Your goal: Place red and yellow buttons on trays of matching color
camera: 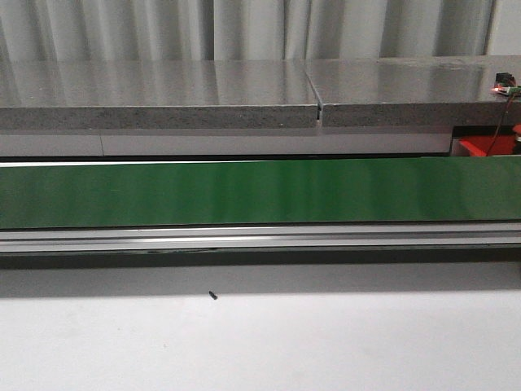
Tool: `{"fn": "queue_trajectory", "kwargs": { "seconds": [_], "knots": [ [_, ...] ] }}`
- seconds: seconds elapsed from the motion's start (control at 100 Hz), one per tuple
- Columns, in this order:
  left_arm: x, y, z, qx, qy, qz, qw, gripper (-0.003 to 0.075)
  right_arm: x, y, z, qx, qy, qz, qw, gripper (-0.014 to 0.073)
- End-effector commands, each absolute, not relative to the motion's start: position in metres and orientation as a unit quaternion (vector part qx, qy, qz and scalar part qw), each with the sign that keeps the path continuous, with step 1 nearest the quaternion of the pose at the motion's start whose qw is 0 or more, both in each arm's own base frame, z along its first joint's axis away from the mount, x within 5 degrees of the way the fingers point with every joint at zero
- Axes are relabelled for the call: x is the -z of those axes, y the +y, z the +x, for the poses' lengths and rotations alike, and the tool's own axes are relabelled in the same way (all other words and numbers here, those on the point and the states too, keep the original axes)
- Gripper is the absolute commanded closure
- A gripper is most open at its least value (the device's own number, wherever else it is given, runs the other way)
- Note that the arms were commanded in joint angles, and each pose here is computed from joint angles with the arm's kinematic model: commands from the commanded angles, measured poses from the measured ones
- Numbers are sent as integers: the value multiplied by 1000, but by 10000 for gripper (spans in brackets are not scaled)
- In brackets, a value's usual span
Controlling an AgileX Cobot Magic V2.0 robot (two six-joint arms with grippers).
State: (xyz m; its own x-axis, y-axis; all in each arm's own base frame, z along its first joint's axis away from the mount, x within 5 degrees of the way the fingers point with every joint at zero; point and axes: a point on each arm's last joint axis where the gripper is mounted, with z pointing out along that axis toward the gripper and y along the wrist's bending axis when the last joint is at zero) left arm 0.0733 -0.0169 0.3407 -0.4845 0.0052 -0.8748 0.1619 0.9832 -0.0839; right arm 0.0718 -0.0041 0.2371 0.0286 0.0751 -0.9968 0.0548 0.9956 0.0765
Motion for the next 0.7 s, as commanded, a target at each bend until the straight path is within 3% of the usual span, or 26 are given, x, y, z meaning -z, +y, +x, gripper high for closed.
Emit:
{"fn": "queue_trajectory", "kwargs": {
  "seconds": [0.0, 0.23, 0.69],
  "knots": [
    [-352, -18, 76, 86, 837, 43, 539, 741, -245, -3, 67, -6, 653, 34, 757, 661],
    [-352, -18, 76, 86, 837, 43, 539, 741, -217, -2, 55, -5, 644, 35, 764, 661],
    [-352, -18, 76, 86, 838, 43, 538, 741, -216, -3, 53, -4, 647, 37, 762, 661]
  ]
}}
